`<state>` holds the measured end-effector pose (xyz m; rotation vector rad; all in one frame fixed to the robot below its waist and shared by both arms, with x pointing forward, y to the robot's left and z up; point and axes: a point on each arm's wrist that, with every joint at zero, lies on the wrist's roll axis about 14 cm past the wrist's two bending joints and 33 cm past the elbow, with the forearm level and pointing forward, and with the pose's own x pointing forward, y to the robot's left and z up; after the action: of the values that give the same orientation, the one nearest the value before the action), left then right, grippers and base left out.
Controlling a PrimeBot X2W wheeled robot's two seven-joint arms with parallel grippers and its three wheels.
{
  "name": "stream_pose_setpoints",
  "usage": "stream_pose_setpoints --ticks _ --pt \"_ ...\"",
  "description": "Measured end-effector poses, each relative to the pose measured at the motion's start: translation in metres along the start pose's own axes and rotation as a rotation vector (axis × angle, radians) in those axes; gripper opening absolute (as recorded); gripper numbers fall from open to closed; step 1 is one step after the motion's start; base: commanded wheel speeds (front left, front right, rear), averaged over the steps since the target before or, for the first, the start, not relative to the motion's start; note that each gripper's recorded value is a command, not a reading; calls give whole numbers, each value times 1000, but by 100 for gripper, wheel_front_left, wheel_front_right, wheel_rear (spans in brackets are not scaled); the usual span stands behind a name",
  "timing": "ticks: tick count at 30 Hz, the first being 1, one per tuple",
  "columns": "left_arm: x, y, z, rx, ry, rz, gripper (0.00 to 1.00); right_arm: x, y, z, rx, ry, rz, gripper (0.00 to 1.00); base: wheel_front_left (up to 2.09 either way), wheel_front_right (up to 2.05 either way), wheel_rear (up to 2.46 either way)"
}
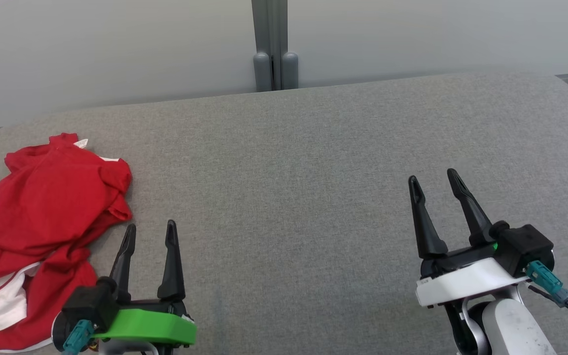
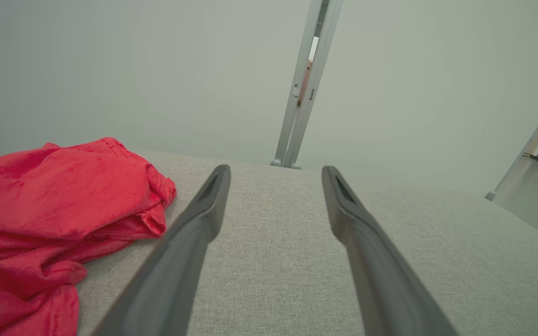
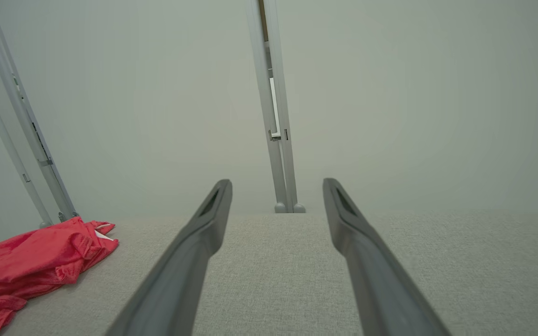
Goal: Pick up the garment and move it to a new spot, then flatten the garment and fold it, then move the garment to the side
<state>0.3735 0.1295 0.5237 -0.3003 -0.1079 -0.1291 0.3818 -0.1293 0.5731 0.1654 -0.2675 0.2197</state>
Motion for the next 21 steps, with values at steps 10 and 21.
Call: stream_pose_setpoints --ticks 10,21 --pt "-1 -1 -5 -16 7 -4 100 -3 0 -8 -13 16 1 100 0 0 0" --pt "-2 0 -5 -21 5 -5 100 -4 -1 -11 -10 26 -2 100 0 0 0"
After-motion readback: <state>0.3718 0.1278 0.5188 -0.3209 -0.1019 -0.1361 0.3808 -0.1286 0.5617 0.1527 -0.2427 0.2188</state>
